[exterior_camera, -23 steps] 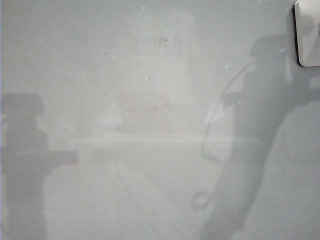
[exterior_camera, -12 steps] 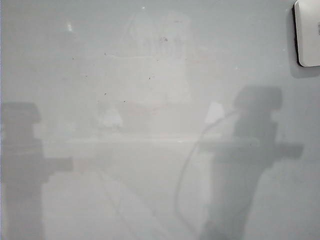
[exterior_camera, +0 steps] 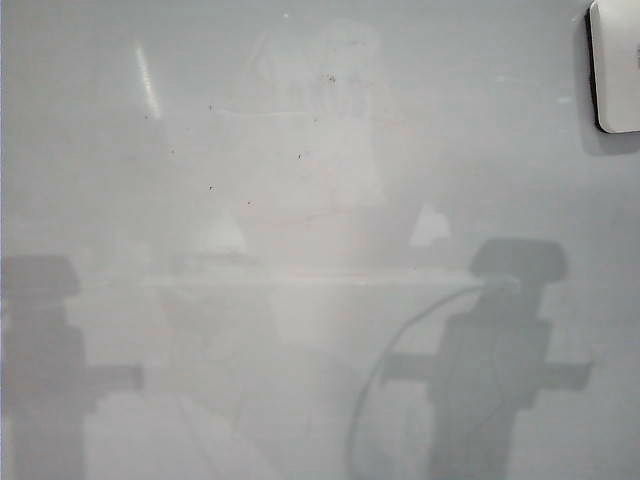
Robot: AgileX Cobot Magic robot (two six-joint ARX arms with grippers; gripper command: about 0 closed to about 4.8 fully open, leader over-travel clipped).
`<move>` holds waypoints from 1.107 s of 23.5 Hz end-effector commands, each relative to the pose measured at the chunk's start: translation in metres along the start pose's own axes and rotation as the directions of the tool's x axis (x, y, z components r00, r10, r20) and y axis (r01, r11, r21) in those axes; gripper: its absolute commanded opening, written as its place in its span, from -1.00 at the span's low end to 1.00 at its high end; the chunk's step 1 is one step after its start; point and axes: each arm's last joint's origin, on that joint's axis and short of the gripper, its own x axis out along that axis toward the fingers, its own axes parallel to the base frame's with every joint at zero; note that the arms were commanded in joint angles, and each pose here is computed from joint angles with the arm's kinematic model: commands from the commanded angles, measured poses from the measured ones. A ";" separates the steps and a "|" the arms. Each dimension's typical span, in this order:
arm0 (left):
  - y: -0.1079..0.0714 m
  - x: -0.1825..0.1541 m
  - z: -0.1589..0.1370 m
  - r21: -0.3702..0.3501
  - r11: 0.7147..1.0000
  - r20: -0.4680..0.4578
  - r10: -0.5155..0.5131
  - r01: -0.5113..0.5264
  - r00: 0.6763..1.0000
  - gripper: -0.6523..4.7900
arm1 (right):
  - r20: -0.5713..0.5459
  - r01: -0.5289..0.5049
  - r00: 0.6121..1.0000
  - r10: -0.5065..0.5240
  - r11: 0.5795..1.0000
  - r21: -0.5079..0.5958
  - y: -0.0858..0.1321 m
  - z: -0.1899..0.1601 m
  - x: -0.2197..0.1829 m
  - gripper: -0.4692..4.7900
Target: Grab the whiteboard eraser that is attached to the surface of the whiteboard and use it to clean the writing on the whiteboard.
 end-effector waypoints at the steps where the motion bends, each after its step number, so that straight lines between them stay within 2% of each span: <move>1: 0.001 0.002 -0.009 -0.001 1.000 -0.014 0.004 -0.004 1.000 -0.78 | 0.011 -0.008 1.000 0.008 1.000 0.001 -0.004 -0.011 0.007 -0.32; 6: 0.002 0.004 -0.021 -0.003 1.000 -0.048 0.007 -0.008 0.999 -0.78 | -0.079 0.024 0.997 -0.022 1.000 0.017 -0.015 -0.045 0.017 -0.32; 11: 0.004 0.004 -0.023 0.002 0.996 -0.053 0.093 -0.093 0.994 -0.78 | -0.116 0.053 0.992 -0.051 0.999 0.010 -0.025 -0.073 0.024 -0.32; 12: 0.005 0.004 -0.023 0.003 0.994 -0.049 0.112 -0.112 0.993 -0.78 | -0.130 0.058 0.990 -0.059 0.998 -0.011 -0.025 -0.075 0.024 -0.32; 13: 0.006 0.003 -0.022 0.004 0.990 -0.045 0.143 -0.143 0.989 -0.78 | -0.130 0.085 0.987 -0.099 0.990 -0.112 -0.027 -0.076 0.024 -0.32; 14: 0.006 0.003 -0.022 0.003 0.990 -0.045 0.144 -0.144 0.989 -0.78 | -0.106 0.112 0.985 -0.133 0.976 -0.187 -0.027 -0.074 0.024 -0.32; 17: 0.005 0.003 -0.022 0.003 0.991 -0.046 0.134 -0.134 0.990 -0.78 | 0.015 0.212 0.976 -0.217 0.936 -0.282 -0.028 -0.064 0.024 -0.32; 19: 0.005 0.003 -0.023 0.004 0.991 -0.048 0.135 -0.135 0.990 -0.78 | 0.123 0.241 0.969 -0.214 0.931 -0.276 -0.026 -0.054 0.024 -0.32; 21: 0.005 0.003 -0.023 0.004 0.991 -0.049 0.135 -0.135 0.990 -0.78 | 0.182 0.241 0.964 -0.197 0.932 -0.271 -0.024 -0.049 0.023 -0.32; 26: 0.005 0.003 -0.023 0.004 0.991 -0.049 0.135 -0.135 0.990 -0.78 | 0.217 0.242 0.958 -0.187 0.932 -0.269 -0.023 -0.045 0.023 -0.32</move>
